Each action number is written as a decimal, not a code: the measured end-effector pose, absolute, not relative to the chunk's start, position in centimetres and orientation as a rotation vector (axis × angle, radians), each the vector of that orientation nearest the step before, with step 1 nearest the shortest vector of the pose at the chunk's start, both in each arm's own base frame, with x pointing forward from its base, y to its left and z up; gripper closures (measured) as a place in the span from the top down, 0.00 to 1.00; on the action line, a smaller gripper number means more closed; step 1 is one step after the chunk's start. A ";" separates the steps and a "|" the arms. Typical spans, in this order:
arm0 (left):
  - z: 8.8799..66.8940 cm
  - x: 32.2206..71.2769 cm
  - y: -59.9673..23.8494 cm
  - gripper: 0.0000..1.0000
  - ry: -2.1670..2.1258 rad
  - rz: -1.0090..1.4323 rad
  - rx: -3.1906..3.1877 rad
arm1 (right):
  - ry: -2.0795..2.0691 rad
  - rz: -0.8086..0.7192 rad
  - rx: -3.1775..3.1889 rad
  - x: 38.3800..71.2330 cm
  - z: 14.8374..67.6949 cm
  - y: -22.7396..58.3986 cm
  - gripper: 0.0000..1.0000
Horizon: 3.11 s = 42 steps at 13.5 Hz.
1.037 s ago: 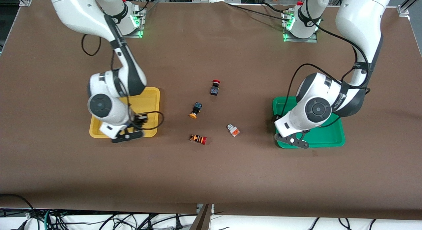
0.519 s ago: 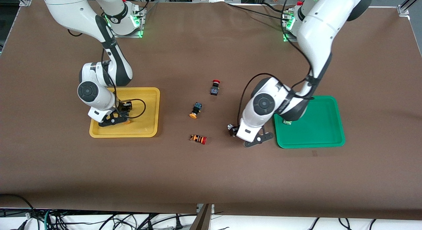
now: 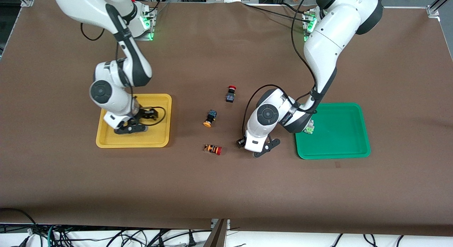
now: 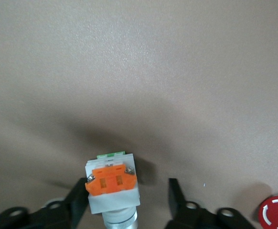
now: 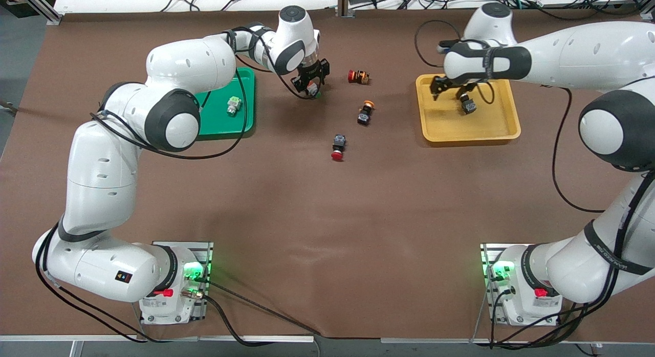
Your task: Place green and yellow buttons in trays
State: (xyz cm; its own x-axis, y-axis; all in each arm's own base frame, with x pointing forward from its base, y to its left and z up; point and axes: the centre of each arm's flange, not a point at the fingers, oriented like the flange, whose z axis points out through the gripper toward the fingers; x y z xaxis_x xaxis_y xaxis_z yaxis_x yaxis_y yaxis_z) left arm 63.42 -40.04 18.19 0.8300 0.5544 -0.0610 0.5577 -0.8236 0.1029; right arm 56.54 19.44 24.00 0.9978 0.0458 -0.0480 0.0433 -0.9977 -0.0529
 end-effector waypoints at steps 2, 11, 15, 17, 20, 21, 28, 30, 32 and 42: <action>18.3 63.7 -39.8 0.44 0.891 -0.036 2.891 | 0.114 0.075 -3.048 55.6 24.9 24.7 0.85; 24.2 64.9 -31.8 0.41 0.421 -0.123 3.430 | 0.540 0.098 -2.921 54.3 20.6 40.2 0.85; 25.7 67.3 -23.7 0.41 0.031 -0.282 3.555 | 0.550 0.045 -2.897 54.7 18.1 40.4 0.78; 26.0 69.2 -17.4 0.41 -0.170 -0.391 3.513 | 0.544 0.033 -2.893 54.6 17.5 40.6 0.70; 24.7 70.5 -10.2 0.41 -0.309 -0.445 3.364 | 0.542 0.019 -2.888 55.1 18.1 40.6 0.34; 23.4 70.5 -8.4 0.41 -0.347 -0.425 3.289 | 0.536 0.021 -2.894 55.3 18.4 40.4 0.34; 20.2 69.4 -1.6 0.77 -0.367 -0.317 3.081 | 0.114 0.164 -3.104 60.5 27.5 27.1 0.33; 22.6 69.9 -3.0 0.96 -0.394 -0.263 3.079 | 0.024 0.189 -3.128 60.5 27.0 22.5 0.33; 27.7 70.1 -4.7 1.00 -0.386 -0.214 3.099 | -0.005 0.189 -3.143 59.5 24.5 19.6 0.35; 55.1 62.9 -9.1 1.00 -0.274 -0.039 3.232 | 0.015 0.152 -3.120 59.7 28.7 19.0 1.00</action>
State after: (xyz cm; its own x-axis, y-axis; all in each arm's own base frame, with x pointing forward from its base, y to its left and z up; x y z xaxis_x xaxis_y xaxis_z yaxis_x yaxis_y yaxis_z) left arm 62.88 -9.15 55.06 0.9855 -0.1666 -0.0325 -0.1691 -0.9806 -0.0996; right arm 59.69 19.04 28.69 0.9952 -0.0084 -0.0975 -0.0102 -0.9998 -0.0178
